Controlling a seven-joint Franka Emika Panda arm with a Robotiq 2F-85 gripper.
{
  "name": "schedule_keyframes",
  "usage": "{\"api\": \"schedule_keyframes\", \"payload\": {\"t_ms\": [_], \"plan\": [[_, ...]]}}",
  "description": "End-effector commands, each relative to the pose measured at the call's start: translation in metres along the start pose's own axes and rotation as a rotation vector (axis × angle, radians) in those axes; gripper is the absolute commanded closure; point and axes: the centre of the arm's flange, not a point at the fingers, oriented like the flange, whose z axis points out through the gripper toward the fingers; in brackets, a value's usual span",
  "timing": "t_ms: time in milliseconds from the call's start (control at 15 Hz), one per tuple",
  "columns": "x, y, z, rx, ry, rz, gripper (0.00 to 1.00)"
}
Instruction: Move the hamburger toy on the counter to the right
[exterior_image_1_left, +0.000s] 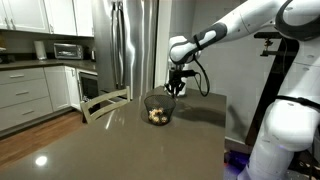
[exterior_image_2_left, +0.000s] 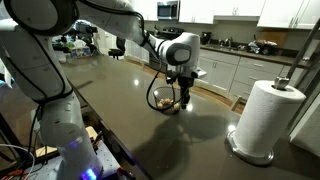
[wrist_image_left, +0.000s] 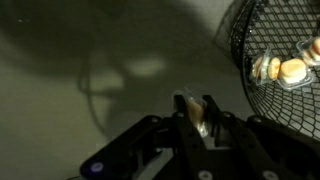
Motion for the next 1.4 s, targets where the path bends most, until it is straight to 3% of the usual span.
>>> {"api": "schedule_keyframes", "payload": {"t_ms": [0,267,333,400,933,1000,1200,1333], "plan": [[0.0159,0.0023,0.0022,0.041,-0.027,-0.019,0.95],[0.0199,0.0038,0.0040,0.055,-0.037,-0.017,0.95],[0.0203,0.0040,0.0041,0.056,-0.037,-0.016,0.70],[0.0208,0.0039,0.0044,0.057,-0.036,-0.017,0.52],[0.0218,0.0046,0.0035,0.053,-0.035,-0.023,0.02],[0.0131,0.0059,0.0044,0.032,-0.022,-0.006,0.21],[0.0133,0.0060,0.0043,0.032,-0.022,-0.006,0.03],[0.0133,0.0061,0.0044,0.032,-0.022,-0.006,0.02]]}}
